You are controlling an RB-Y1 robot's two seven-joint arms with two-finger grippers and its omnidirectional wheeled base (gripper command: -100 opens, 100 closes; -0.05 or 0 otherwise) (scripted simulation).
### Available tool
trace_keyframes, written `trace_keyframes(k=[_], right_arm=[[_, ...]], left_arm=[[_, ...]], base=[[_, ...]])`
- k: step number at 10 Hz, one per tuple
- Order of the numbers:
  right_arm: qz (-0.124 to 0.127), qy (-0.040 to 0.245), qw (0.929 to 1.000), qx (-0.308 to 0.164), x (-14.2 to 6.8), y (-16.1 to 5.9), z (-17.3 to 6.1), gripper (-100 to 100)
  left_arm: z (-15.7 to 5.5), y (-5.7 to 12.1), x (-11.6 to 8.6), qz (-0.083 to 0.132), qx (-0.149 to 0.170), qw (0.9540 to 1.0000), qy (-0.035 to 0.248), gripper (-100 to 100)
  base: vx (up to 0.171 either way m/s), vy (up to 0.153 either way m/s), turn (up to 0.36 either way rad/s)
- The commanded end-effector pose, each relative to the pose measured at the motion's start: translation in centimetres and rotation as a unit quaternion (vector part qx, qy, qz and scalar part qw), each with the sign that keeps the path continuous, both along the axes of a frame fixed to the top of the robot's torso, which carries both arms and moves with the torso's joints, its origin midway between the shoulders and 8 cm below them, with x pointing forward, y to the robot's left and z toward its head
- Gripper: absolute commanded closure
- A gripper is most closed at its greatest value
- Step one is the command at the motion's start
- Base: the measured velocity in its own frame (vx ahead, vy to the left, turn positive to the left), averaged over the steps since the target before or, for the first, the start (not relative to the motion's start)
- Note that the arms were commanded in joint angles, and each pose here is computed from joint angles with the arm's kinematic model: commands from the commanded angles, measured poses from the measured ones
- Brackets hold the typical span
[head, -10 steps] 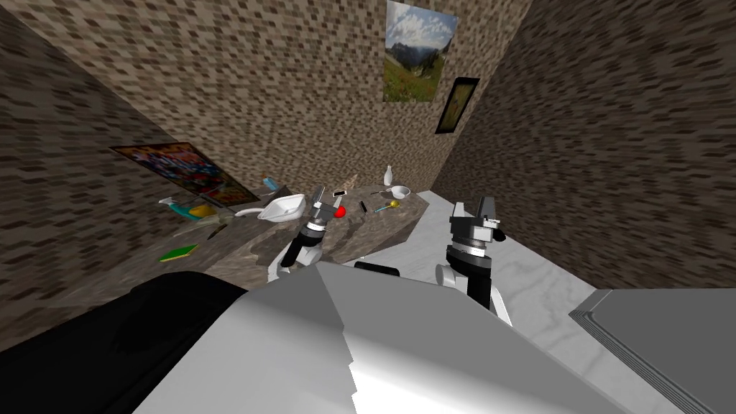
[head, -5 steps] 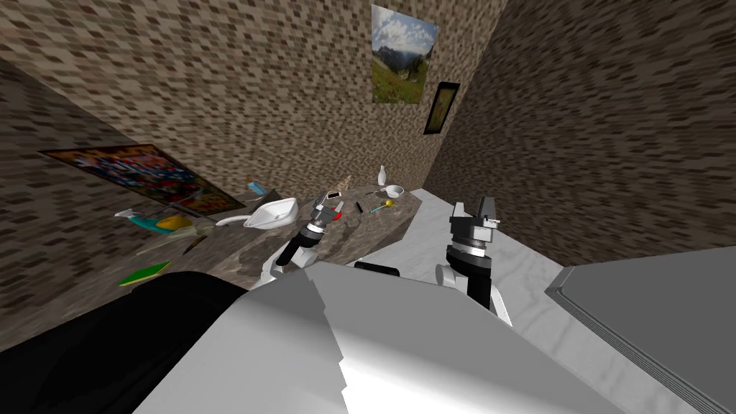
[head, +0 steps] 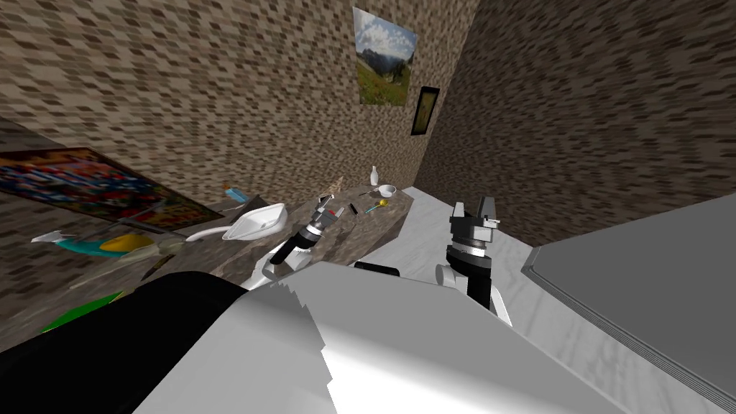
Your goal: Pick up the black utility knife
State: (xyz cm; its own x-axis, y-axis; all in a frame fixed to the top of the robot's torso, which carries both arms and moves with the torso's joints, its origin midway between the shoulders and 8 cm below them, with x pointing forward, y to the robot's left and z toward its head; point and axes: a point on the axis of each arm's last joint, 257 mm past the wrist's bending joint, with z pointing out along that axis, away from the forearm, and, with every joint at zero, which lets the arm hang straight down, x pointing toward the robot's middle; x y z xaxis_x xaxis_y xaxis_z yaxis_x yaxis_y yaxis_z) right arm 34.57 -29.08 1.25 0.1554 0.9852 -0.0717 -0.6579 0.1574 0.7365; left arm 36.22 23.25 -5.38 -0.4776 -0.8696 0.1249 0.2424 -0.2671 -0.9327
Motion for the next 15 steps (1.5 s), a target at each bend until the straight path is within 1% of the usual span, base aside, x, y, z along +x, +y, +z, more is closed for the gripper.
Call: trace_keyframes(k=[1,2,3,4,5,6,7,8,9,10,11,12,13,14,15], right_arm=[[0.000,0.000,1.0000,0.000,0.0,0.0,0.0,0],[0.000,0.000,1.0000,0.000,0.0,0.0,0.0,0],[0.000,0.000,1.0000,0.000,0.0,0.0,0.0,0],[0.000,0.000,1.0000,0.000,0.0,0.0,0.0,0],[0.000,0.000,1.0000,0.000,0.0,0.0,0.0,0],[0.000,0.000,1.0000,0.000,0.0,0.0,0.0,0],[0.000,0.000,1.0000,0.000,0.0,0.0,0.0,0],[0.000,0.000,1.0000,0.000,0.0,0.0,0.0,0],[0.000,0.000,1.0000,0.000,0.0,0.0,0.0,0],[0.000,0.000,1.0000,0.000,0.0,0.0,0.0,0],[0.000,0.000,1.0000,0.000,0.0,0.0,0.0,0],[0.000,0.000,1.0000,0.000,0.0,0.0,0.0,0],[0.000,0.000,1.0000,0.000,0.0,0.0,0.0,0],[0.000,0.000,1.0000,0.000,0.0,0.0,0.0,0],[0.000,0.000,1.0000,0.000,0.0,0.0,0.0,0]], left_arm=[[-1.1,0.3,0.1,-0.009,0.009,0.9998,0.018,-100],[-2.6,1.0,0.2,-0.010,-0.001,0.9988,0.048,-100],[-2.7,0.9,0.2,-0.017,0.012,0.9985,0.051,-100],[-2.7,0.8,0.1,-0.019,0.017,0.9983,0.052,-100],[-4.3,1.6,0.2,-0.020,0.012,0.9962,0.084,-100],[-4.4,1.5,0.1,-0.026,0.024,0.9956,0.087,-100],[-6.0,2.4,0.1,-0.023,0.015,0.9926,0.118,-100],[-6.1,2.3,0.0,-0.029,0.029,0.9918,0.121,-100],[-7.7,3.3,-0.1,-0.025,0.022,0.9876,0.154,-100],[-7.8,3.3,-0.2,-0.030,0.035,0.9866,0.156,-100],[-7.8,3.3,-0.2,-0.032,0.039,0.9862,0.157,-100],[-9.5,4.3,-0.5,-0.028,0.038,0.9805,0.191,-100],[-9.6,4.3,-0.5,-0.032,0.049,0.9794,0.193,-100],[-11.2,5.4,-0.8,-0.025,0.043,0.9730,0.226,-100],[-11.2,5.4,-0.9,-0.029,0.054,0.9718,0.228,-100]], base=[[0.007,0.019,-0.140],[0.011,0.018,-0.251],[0.009,0.021,-0.123],[0.004,0.011,0.027],[0.011,0.007,-0.236],[0.008,0.015,-0.168],[0.012,0.016,-0.262],[0.012,0.021,-0.120],[0.021,0.020,-0.214],[0.015,0.019,-0.149],[0.005,0.010,0.008],[0.014,0.007,-0.249],[0.014,0.015,-0.134],[0.022,0.015,-0.201],[0.023,0.019,-0.156]])
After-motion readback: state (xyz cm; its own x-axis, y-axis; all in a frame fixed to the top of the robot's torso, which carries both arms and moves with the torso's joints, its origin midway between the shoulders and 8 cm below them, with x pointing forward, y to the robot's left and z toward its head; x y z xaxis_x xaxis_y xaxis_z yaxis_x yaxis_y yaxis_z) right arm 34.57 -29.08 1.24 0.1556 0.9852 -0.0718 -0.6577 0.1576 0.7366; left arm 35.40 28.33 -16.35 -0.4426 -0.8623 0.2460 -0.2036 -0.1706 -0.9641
